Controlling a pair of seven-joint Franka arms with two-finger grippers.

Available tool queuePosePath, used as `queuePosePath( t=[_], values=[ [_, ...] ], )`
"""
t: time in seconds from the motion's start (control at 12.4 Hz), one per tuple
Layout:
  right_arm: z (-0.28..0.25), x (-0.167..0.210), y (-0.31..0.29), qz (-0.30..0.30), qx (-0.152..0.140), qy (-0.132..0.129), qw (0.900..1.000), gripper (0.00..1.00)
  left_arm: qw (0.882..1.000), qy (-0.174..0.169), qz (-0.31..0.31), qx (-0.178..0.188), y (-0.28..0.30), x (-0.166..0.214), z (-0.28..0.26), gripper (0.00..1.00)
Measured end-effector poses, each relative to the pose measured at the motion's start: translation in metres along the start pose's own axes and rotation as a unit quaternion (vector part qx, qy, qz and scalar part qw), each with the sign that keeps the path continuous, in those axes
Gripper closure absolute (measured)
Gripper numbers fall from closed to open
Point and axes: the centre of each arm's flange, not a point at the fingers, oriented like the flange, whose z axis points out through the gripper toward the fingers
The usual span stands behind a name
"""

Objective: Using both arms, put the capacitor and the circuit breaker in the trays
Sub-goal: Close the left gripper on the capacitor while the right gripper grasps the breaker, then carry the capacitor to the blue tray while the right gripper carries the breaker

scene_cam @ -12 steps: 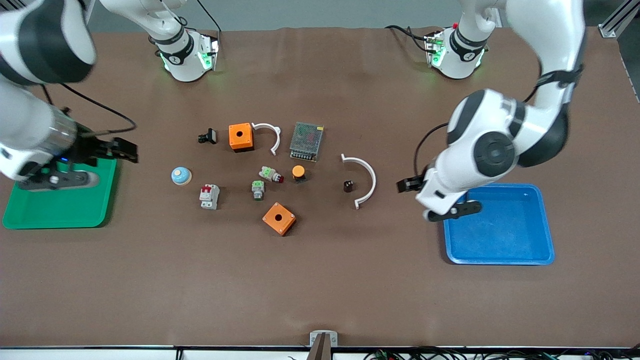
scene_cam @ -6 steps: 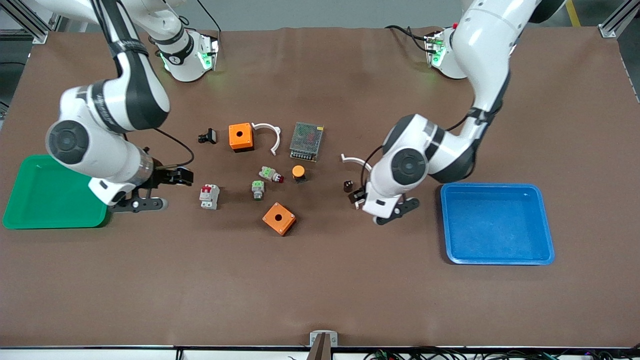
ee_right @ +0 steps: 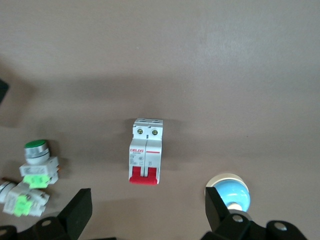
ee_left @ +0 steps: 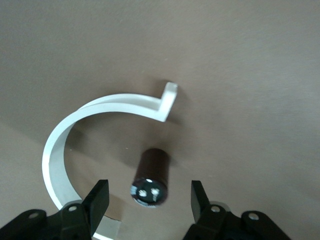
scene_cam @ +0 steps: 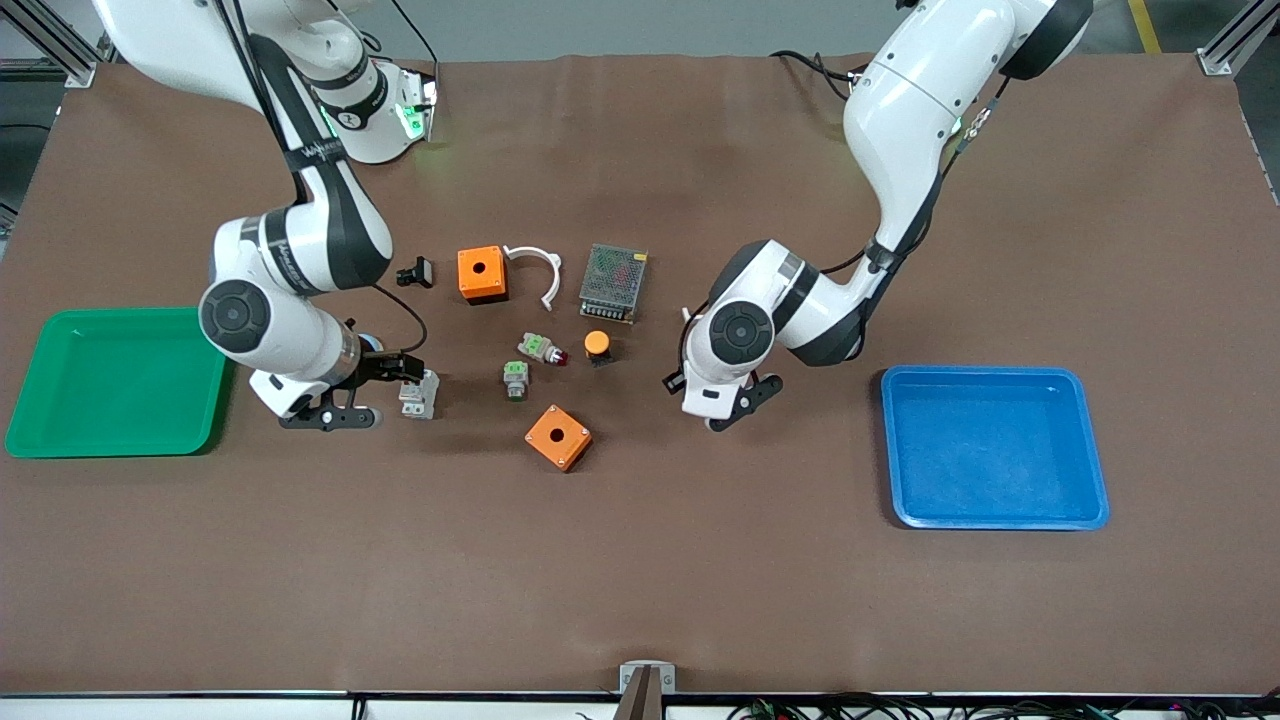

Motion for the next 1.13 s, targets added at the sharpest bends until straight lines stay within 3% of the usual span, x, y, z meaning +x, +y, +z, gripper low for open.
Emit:
queuePosePath(
  t=[0.32, 0.49, 0.57, 0.65, 0.81, 1.13],
  values=[
    [0.038, 0.007, -0.005, 0.009, 0.0, 0.009, 1.0, 0.0, 1.0, 0.003, -0.007, -0.013, -0.001, 0.001, 0.009, 0.35],
    [0.06, 0.004, -0.01, 0.007, 0.0, 0.015, 1.0, 0.0, 1.0, 0.004, -0.012, -0.022, 0.0, 0.002, 0.014, 0.52],
    [0.068, 0.001, -0.013, 0.008, -0.001, 0.017, 1.0, 0.0, 1.0, 0.004, -0.013, -0.023, 0.0, 0.003, 0.016, 0.53],
    [0.075, -0.002, -0.015, 0.008, -0.002, 0.017, 1.0, 0.0, 1.0, 0.004, -0.013, -0.024, 0.0, 0.004, 0.018, 0.63],
    [0.082, -0.006, -0.017, 0.009, -0.003, 0.014, 1.0, 0.05, 0.999, 0.006, -0.016, -0.031, 0.001, 0.006, 0.015, 0.65],
    [0.083, -0.006, -0.016, 0.014, -0.003, 0.014, 1.0, 0.53, 0.996, 0.029, -0.033, -0.076, 0.001, 0.034, -0.046, 0.66]
  ],
)
